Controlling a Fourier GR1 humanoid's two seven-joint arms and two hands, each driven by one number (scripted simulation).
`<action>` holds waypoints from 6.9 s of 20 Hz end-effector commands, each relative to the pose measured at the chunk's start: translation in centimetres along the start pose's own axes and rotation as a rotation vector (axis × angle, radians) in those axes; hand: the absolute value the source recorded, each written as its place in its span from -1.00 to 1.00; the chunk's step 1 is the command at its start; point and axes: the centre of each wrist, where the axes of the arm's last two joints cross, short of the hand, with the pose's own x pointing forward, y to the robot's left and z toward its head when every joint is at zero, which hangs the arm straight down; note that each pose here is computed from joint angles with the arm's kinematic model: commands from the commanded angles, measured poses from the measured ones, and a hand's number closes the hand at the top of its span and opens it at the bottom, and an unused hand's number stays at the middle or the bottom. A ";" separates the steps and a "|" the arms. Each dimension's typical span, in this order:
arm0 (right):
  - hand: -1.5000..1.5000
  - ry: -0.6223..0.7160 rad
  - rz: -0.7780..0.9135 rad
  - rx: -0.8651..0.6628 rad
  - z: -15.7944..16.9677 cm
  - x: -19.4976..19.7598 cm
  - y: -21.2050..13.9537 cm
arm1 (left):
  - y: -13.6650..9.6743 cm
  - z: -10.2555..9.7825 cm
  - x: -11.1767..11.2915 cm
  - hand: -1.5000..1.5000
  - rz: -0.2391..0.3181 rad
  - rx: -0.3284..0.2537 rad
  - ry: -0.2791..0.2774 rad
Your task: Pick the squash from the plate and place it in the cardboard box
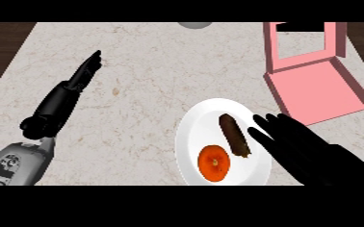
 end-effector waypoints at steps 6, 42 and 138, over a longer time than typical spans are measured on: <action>-1.00 0.125 0.172 0.152 -2.5 7.0 2.5 | -1.4 0.0 -1.2 0.00 0.010 -0.009 0.005; -1.00 0.285 0.221 0.240 -11.3 8.6 10.9 | 0.8 -0.3 0.5 0.00 -0.002 -0.002 0.008; -1.00 -0.469 -0.060 0.208 -5.0 -27.8 -9.0 | -0.4 -1.3 -0.2 0.00 0.011 -0.040 -0.041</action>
